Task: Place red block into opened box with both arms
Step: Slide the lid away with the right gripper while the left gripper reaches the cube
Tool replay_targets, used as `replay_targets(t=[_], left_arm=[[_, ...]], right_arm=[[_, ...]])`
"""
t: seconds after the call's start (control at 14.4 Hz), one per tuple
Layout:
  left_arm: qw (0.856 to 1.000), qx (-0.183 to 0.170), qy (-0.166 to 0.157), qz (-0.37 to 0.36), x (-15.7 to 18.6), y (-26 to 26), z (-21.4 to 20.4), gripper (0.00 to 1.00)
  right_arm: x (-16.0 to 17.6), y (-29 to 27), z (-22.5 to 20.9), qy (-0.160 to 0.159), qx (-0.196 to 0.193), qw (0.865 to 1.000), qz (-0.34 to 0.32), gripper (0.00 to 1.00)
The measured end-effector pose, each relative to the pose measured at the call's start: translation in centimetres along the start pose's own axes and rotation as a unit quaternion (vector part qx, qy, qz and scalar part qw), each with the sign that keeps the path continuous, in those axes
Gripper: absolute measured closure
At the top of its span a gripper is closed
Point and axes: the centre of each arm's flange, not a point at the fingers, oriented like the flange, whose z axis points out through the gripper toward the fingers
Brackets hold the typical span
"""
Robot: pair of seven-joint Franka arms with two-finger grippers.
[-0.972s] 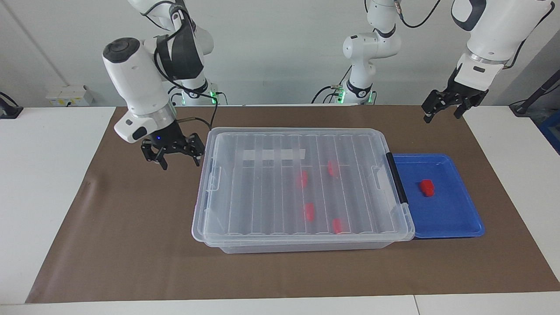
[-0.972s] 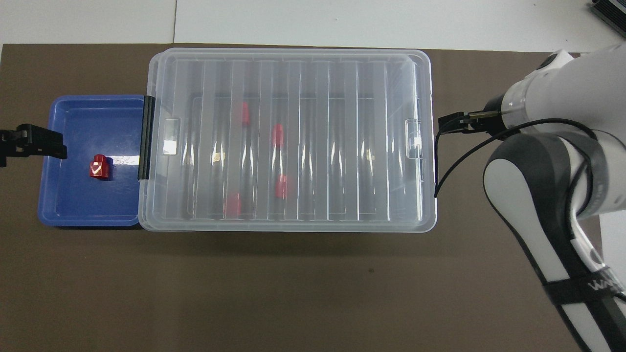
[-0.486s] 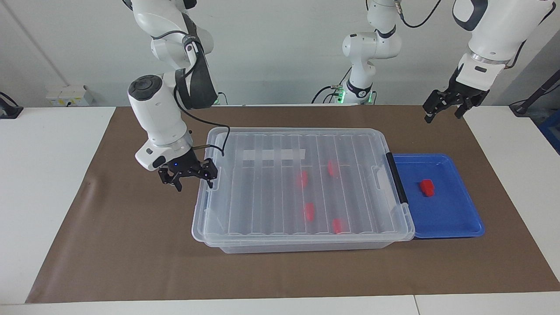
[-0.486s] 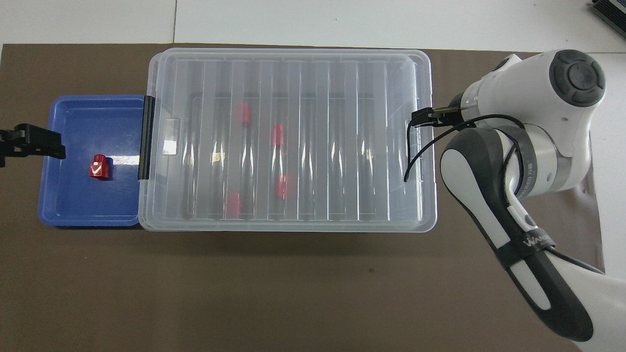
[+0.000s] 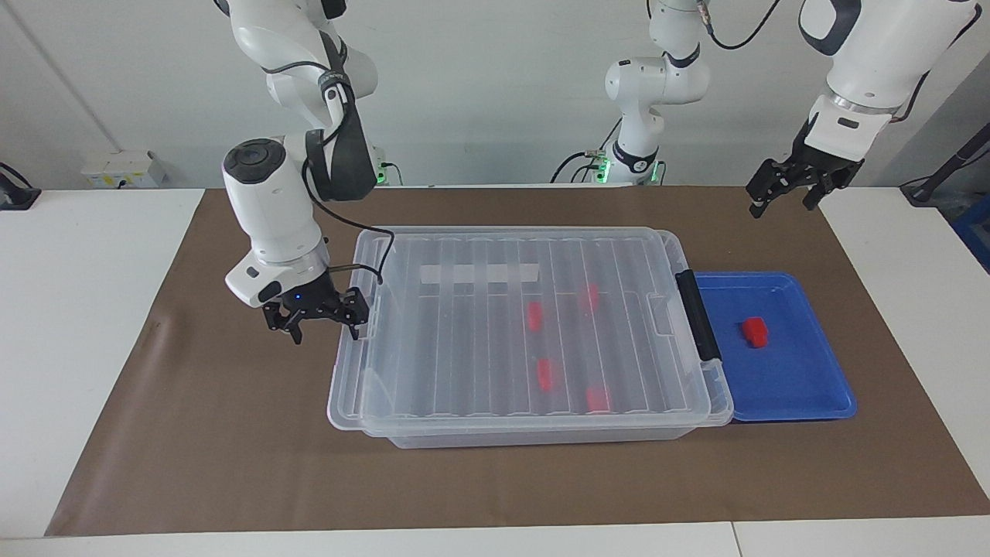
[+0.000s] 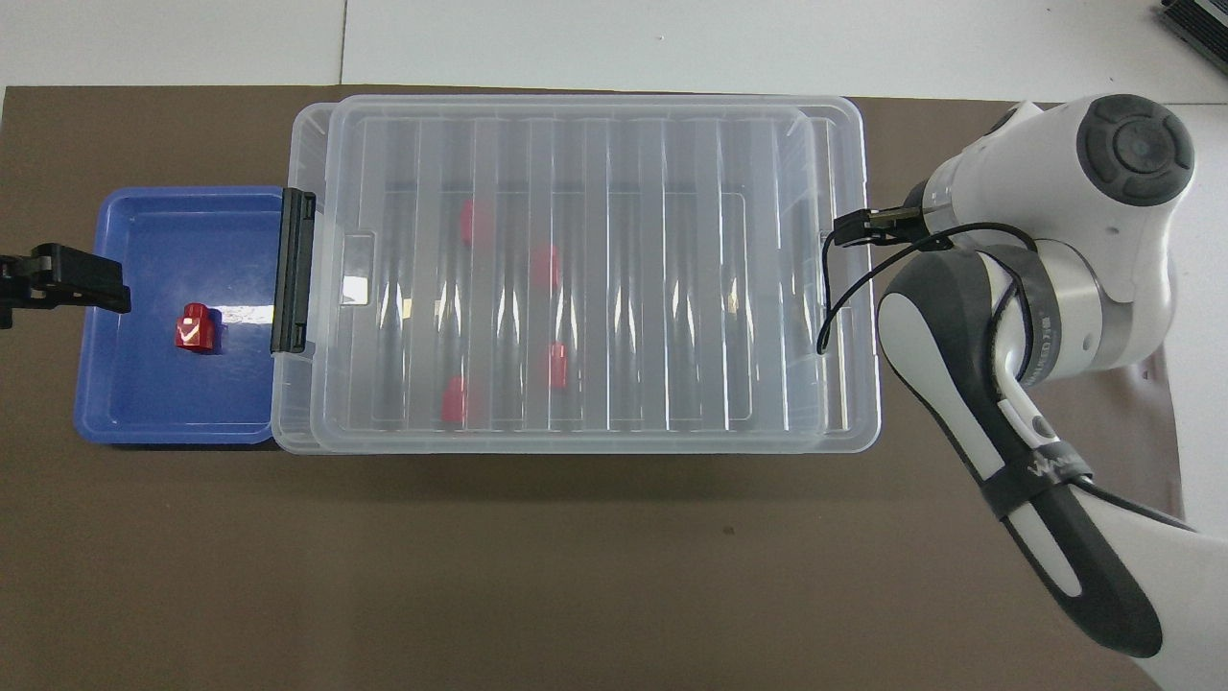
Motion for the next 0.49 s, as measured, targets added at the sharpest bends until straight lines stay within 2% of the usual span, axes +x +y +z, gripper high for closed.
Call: replay_targets(t=[0.49], left_arm=[[1.000, -0.002, 0.000, -0.002, 0.1, -0.2, 0.5, 0.00]], right_arm=[[0.1, 4.8, -0.2, -0.014, -0.022, 1.000, 0.017, 0.00]])
